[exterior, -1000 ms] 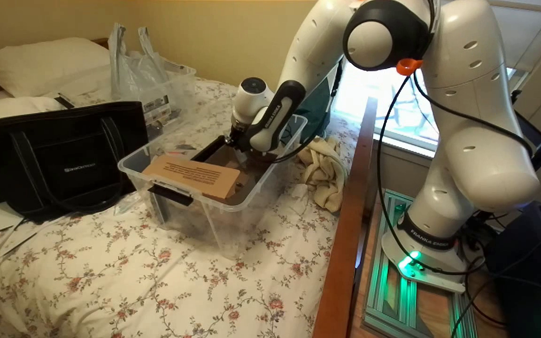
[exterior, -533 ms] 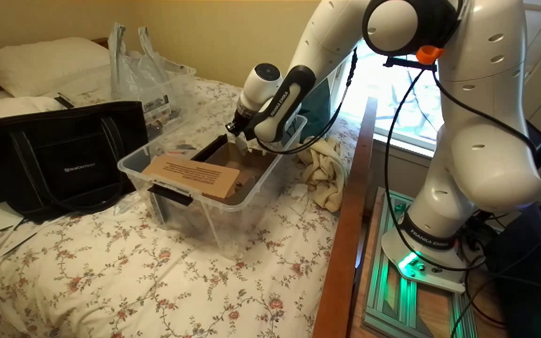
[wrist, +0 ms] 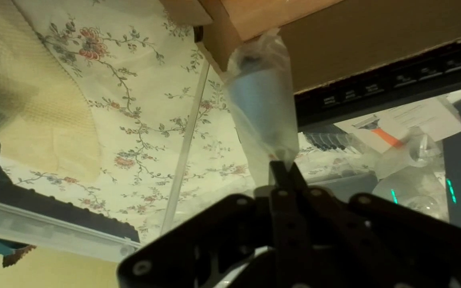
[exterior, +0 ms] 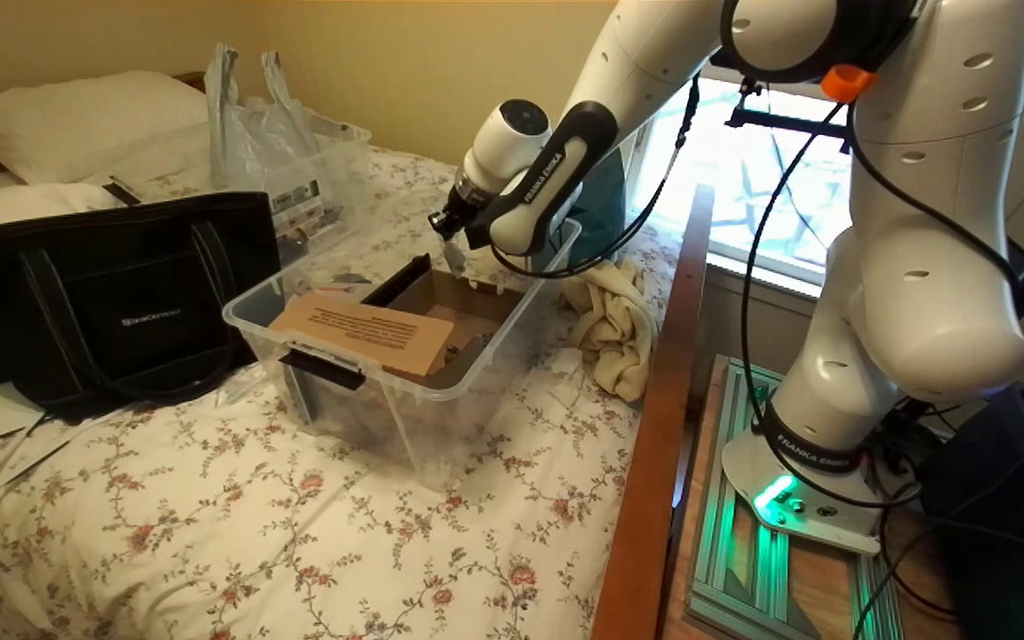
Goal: Remove the small plastic bag from the box inside clear bucket and put it on the bed
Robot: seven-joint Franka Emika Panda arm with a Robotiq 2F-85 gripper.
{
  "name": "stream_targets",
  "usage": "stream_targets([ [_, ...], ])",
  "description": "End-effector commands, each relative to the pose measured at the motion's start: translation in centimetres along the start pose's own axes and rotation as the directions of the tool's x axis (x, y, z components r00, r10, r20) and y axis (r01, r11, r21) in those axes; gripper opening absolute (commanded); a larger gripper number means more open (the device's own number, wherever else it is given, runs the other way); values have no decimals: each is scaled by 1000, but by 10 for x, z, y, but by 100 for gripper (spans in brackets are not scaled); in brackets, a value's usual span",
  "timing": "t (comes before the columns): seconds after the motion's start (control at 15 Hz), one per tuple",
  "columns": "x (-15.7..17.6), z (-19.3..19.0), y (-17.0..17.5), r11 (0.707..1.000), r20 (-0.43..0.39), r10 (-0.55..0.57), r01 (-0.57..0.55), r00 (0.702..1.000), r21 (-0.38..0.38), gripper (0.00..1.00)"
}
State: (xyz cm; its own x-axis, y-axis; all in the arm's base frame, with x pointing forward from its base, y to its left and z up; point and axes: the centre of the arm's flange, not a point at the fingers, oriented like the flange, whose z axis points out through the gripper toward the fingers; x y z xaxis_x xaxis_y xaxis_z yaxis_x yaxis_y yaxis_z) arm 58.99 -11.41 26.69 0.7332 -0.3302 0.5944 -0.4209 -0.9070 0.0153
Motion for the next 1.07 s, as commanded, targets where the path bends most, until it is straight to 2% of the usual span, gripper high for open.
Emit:
stream_targets([
  [0.0, 0, 0, 0, 1000, 0, 0, 0, 1000, 0, 1],
  [0.07, 0, 0, 0, 1000, 0, 0, 0, 1000, 0, 0],
  [0.2, 1, -9, -3, 999, -34, 6, -4, 999, 54, 0],
  [0.6, 36, -48, -20, 982, -225, -49, 88, 973, 169, 0],
  [1.0, 59, -72, -34, 950, -299, -142, 214, 944, 225, 0],
])
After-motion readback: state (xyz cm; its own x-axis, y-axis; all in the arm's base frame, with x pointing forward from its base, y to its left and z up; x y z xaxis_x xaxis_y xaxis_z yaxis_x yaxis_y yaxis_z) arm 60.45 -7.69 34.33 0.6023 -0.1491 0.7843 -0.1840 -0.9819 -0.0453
